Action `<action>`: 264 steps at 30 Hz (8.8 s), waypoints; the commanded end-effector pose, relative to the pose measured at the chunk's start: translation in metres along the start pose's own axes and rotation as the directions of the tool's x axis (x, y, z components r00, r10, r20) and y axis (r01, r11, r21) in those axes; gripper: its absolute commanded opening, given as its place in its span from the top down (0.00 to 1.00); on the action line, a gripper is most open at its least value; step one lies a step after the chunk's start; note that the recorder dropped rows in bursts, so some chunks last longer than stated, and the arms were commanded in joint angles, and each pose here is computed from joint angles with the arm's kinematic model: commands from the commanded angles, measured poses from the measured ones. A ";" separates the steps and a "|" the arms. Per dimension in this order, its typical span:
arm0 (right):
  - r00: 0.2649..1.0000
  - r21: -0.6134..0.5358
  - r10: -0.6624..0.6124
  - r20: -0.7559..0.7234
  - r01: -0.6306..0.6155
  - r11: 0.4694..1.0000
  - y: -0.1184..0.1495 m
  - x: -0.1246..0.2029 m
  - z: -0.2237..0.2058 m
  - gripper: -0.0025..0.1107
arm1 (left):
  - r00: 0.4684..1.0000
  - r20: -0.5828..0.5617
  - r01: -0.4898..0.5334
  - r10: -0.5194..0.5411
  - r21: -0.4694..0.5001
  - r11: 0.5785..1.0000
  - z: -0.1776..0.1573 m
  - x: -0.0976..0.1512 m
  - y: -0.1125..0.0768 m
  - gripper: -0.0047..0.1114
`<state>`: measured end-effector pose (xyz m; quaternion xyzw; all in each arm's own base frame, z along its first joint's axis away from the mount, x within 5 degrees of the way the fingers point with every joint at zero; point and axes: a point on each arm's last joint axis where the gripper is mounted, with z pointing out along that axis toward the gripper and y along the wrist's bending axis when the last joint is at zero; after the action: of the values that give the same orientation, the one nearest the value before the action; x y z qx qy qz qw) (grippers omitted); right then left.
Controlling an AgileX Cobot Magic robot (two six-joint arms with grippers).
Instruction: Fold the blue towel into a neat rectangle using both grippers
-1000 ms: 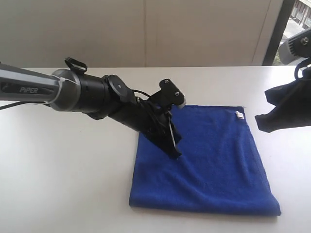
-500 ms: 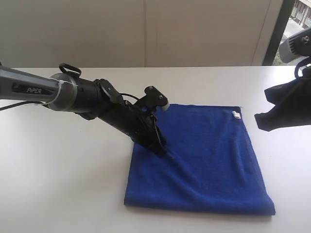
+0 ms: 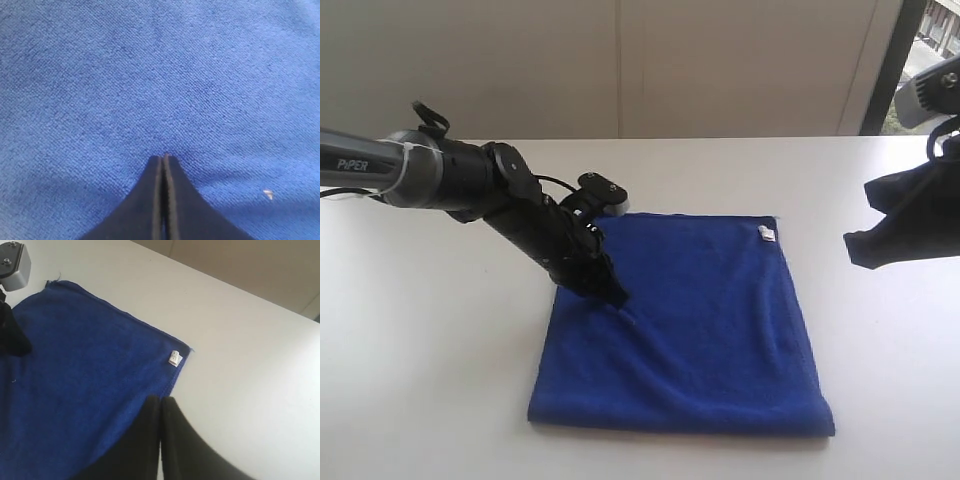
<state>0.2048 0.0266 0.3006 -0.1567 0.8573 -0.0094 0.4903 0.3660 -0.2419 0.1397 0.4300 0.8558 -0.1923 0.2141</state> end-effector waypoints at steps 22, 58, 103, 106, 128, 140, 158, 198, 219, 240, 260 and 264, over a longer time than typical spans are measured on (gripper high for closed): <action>1.000 0.006 0.012 0.026 -0.012 1.000 -0.001 -0.004 -0.002 0.98 | 0.976 -0.091 0.196 -0.198 -0.026 0.980 -0.002 0.030 0.016 0.96; 0.645 -0.749 -0.658 -0.390 0.193 0.633 0.031 0.010 0.078 0.98 | 0.878 -0.296 -0.269 0.375 0.342 0.900 -0.168 0.048 -0.069 0.96; 0.611 -0.720 -0.771 -0.179 0.453 0.526 0.065 0.049 0.102 0.97 | 0.754 -0.215 -0.588 0.621 0.202 0.783 -0.112 0.082 -0.100 0.91; 0.611 -0.711 -0.773 -0.170 0.467 0.526 0.065 0.048 0.103 0.89 | 0.750 -0.222 -0.593 0.623 0.190 0.782 -0.107 0.084 -0.097 0.77; 0.502 -0.736 -0.859 -0.098 0.545 0.402 0.069 0.089 0.122 0.54 | 0.696 -0.260 -0.620 0.670 0.254 0.743 -0.077 0.098 -0.089 0.44; 0.489 -0.771 -0.863 -0.123 0.500 0.393 0.072 0.103 0.134 0.54 | 0.685 -0.286 -0.612 0.670 0.272 0.742 -0.063 0.104 -0.085 0.44; 0.510 -0.804 -0.844 -0.163 0.427 0.413 0.072 0.098 0.121 0.98 | 0.663 -0.333 -0.554 0.670 0.384 0.739 -0.060 0.115 -0.088 0.96; 0.773 -0.450 -0.596 -0.215 0.464 0.763 0.062 0.035 0.083 0.98 | 0.701 -0.261 -0.689 0.664 -0.005 0.725 -0.120 0.079 -0.085 0.96; 0.821 -0.313 -0.545 -0.170 0.480 0.820 0.061 0.031 0.131 0.98 | 0.783 -0.174 -0.620 0.597 -0.292 0.728 -0.113 0.066 -0.039 0.96; 0.855 -0.228 -0.490 -0.169 0.450 0.864 0.042 0.018 0.187 0.98 | 0.762 -0.061 -0.565 0.645 -0.549 0.616 -0.087 0.047 -0.013 0.96; 0.880 -0.163 -0.450 -0.155 0.426 0.890 0.031 0.030 0.213 0.98 | 0.789 -0.061 -0.508 0.611 -0.623 0.594 -0.061 0.059 0.021 0.96; 0.885 -0.140 -0.448 -0.129 0.431 0.892 0.031 0.029 0.216 0.98 | 0.790 -0.064 -0.509 0.610 -0.625 0.592 -0.052 0.062 0.024 0.96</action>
<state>0.3615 0.0805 0.1575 -0.3838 0.8381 -0.0816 0.3791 0.3398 -0.1625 0.1525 0.5747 0.6647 0.1408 0.4562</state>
